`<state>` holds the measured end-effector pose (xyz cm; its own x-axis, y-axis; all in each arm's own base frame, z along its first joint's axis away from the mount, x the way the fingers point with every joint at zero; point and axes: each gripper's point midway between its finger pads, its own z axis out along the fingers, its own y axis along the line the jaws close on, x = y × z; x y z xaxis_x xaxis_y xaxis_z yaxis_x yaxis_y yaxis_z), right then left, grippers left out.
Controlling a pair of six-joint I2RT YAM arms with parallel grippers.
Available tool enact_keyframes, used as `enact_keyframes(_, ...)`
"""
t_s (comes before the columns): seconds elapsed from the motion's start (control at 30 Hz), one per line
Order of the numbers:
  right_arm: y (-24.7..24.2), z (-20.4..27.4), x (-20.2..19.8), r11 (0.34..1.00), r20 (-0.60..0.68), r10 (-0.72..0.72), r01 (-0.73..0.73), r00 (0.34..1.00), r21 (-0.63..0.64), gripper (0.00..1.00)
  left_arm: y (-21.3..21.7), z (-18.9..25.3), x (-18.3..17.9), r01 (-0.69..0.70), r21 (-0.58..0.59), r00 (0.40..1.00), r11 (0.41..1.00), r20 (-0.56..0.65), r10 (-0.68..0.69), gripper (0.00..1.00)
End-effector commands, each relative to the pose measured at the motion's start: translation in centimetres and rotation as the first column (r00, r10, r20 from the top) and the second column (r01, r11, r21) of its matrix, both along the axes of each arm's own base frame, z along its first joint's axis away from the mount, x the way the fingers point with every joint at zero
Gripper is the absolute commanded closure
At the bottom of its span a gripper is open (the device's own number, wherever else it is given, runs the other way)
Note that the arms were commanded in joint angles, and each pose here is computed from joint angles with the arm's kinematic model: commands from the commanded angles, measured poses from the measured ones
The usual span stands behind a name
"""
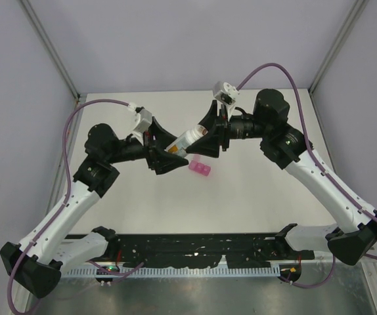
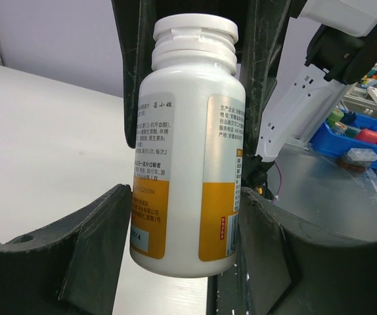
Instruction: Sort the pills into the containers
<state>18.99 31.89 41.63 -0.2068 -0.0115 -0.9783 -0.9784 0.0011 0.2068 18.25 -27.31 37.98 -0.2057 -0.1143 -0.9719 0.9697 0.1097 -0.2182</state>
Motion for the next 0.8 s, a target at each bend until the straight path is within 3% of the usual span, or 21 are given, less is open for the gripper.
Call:
enact_keyframes(0.0, -0.5, 3.1, -0.7, 0.997, 0.078, 0.01, -0.016, 0.997, 0.076, 0.94, 0.3, 1.5, -0.8, 0.021, -0.038, 0.998, 0.999, 0.058, -0.018, 0.32)
enact_keyframes(0.57, -0.8, 3.0, -0.6, 0.996, 0.067, 0.011, -0.017, 0.998, 0.084, 0.95, 0.7, 2.5, -0.5, 0.003, -0.046, 0.998, 0.999, 0.067, 0.0, 0.35)
enact_keyframes(0.77, -0.5, 2.4, -0.4, 0.997, 0.052, 0.017, -0.021, 0.999, 0.08, 0.95, 0.6, 2.7, -0.5, 0.002, -0.05, 0.998, 0.999, 0.067, 0.001, 0.32)
